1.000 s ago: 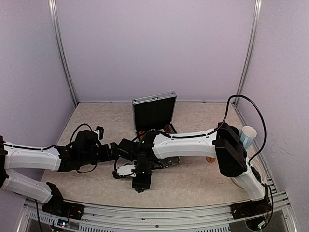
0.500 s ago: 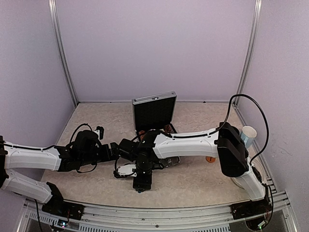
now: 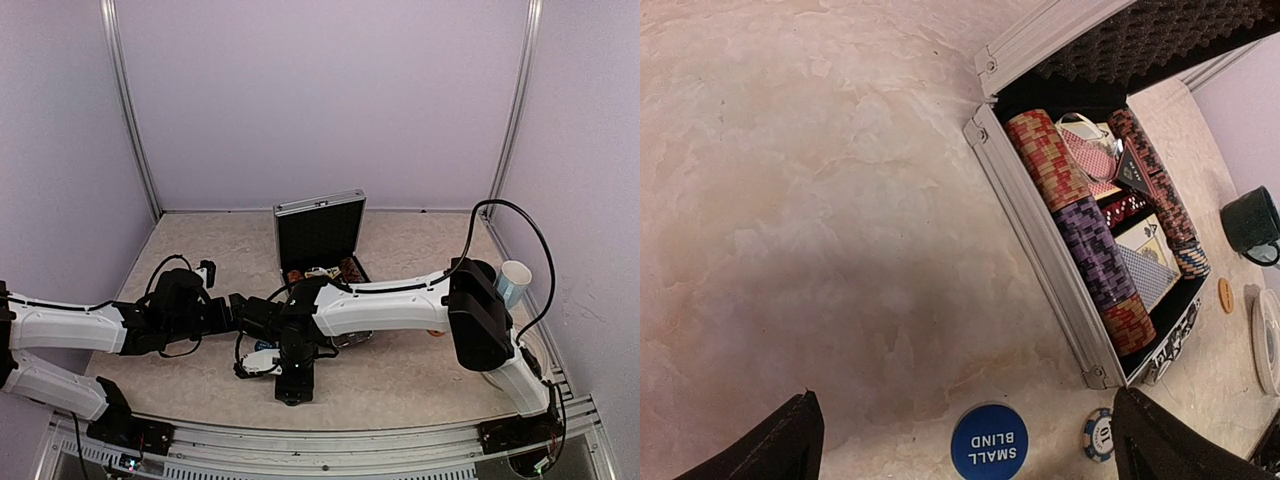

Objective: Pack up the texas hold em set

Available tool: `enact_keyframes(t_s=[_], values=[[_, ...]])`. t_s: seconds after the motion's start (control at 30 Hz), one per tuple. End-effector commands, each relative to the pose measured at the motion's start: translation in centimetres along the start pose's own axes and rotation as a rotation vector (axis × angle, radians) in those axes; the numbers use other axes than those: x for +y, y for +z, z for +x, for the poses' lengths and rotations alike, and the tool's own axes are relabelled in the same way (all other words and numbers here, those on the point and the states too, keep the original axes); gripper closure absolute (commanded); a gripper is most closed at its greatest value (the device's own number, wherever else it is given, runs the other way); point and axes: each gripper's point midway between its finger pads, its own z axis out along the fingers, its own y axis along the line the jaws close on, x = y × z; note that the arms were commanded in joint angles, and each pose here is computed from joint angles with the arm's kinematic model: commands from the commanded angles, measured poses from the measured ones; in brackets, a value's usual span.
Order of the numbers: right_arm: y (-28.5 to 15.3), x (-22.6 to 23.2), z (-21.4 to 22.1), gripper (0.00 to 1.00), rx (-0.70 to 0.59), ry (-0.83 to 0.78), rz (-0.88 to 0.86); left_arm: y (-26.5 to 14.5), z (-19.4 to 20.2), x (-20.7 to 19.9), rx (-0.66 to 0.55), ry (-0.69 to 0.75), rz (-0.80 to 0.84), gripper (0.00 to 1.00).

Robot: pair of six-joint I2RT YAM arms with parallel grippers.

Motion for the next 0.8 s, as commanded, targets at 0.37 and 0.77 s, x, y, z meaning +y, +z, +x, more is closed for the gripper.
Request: enact_keyframes(t_s=[0.37, 0.77], values=[[3.2, 1.2, 1.8, 0.53, 0.111, 0.008, -0.023, -0.2, -0.4, -0.3, -0.017, -0.006, 0.017, 0.01], [2.5, 1.6, 1.1, 0.68, 0.063, 0.001, -0.041, 0.0, -0.4, -0.4, -0.013, -0.003, 0.016, 0.01]])
